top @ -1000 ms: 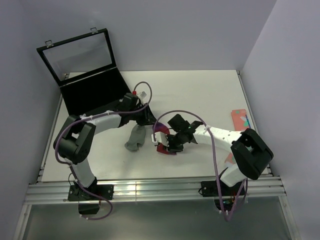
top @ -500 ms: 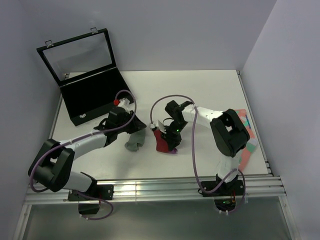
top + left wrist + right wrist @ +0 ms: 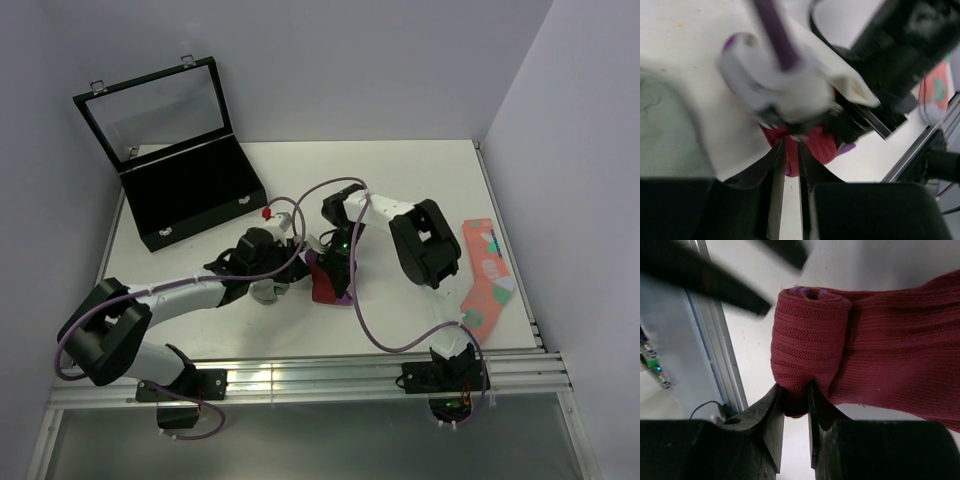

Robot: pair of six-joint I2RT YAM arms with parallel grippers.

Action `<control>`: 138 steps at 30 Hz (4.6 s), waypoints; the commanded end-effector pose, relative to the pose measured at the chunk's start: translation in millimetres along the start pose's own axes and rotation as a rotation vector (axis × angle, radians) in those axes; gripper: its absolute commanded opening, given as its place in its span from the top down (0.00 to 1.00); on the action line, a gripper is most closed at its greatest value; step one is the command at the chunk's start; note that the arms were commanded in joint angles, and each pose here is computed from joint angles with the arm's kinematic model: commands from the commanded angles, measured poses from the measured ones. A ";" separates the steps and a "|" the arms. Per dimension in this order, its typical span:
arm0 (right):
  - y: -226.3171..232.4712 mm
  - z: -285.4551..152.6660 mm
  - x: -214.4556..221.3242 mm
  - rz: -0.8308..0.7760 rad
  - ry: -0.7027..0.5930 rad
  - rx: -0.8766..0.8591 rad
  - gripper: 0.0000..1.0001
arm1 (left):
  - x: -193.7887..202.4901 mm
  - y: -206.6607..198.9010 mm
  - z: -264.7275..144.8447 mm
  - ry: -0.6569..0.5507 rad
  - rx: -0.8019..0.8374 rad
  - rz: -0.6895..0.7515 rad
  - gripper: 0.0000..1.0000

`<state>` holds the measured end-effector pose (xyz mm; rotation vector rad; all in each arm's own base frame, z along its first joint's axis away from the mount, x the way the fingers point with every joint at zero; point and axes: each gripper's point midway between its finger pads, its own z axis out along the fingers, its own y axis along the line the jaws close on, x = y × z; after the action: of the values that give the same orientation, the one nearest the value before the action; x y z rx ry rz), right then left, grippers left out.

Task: Roll the socks
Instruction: Roll the sock at the center of the board.

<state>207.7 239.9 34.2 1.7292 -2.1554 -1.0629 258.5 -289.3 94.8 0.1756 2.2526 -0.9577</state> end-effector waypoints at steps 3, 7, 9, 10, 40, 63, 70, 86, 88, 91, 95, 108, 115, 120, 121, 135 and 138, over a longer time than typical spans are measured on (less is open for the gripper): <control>-14.8 -0.5 6.5 0.045 0.073 0.002 0.89 | -2.4 -27.2 7.3 -0.041 0.050 0.179 0.79; -17.6 2.8 9.4 0.067 0.093 -0.027 0.89 | 13.0 -28.4 12.3 -0.020 0.059 0.246 0.68; -19.3 2.2 7.9 0.070 0.101 -0.035 0.89 | 19.4 -32.5 13.0 -0.017 0.060 0.296 0.64; -21.0 3.6 10.9 0.086 0.117 -0.044 0.89 | 17.9 -31.0 13.7 -0.030 0.038 0.310 0.62; -44.7 1.4 31.5 0.086 0.219 -0.030 0.89 | 63.3 -44.5 46.5 0.188 0.116 0.621 0.36; -62.0 1.2 19.5 0.168 0.099 0.077 0.87 | 102.2 -9.7 48.9 0.371 0.098 0.513 0.62; -66.9 -2.6 10.3 0.219 0.020 0.126 0.78 | 116.7 -3.2 51.0 0.434 0.097 0.481 0.98; -56.2 -49.1 -13.6 0.269 -0.251 0.189 0.53 | 139.1 10.5 51.8 0.513 0.102 0.383 1.00; -57.5 -61.8 -14.8 0.291 -0.303 0.194 0.51 | 139.0 10.2 51.5 0.514 0.107 0.379 1.00; -69.7 -81.1 -16.6 0.334 -0.378 0.216 0.50 | 139.6 10.1 51.3 0.516 0.114 0.379 1.00; -93.7 -99.4 -23.2 0.382 -0.436 0.301 0.50 | 137.4 8.6 51.7 0.510 0.120 0.377 1.00; -116.0 -86.8 -39.1 0.435 -0.424 0.353 0.48 | 134.4 4.7 51.5 0.507 0.142 0.377 1.00; -118.3 -67.4 -40.1 0.428 -0.378 0.375 0.48 | 132.6 2.5 51.8 0.508 0.149 0.378 1.00; -118.2 -59.5 -40.9 0.431 -0.357 0.384 0.47 | 131.2 2.5 51.9 0.508 0.147 0.380 1.00; -118.7 -56.0 -40.6 0.434 -0.347 0.384 0.47 | 131.1 2.7 52.0 0.507 0.146 0.380 1.00; -125.2 -64.6 -18.7 0.496 -0.340 0.481 0.87 | 144.6 -0.6 46.6 0.551 0.185 0.326 1.00; -125.9 -75.5 -16.4 0.502 -0.367 0.486 0.87 | 150.0 -0.6 44.6 0.580 0.190 0.305 1.00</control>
<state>342.1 236.6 14.8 1.0736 -2.9858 -0.9043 217.7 -381.3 42.4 0.9124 2.1857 -1.1022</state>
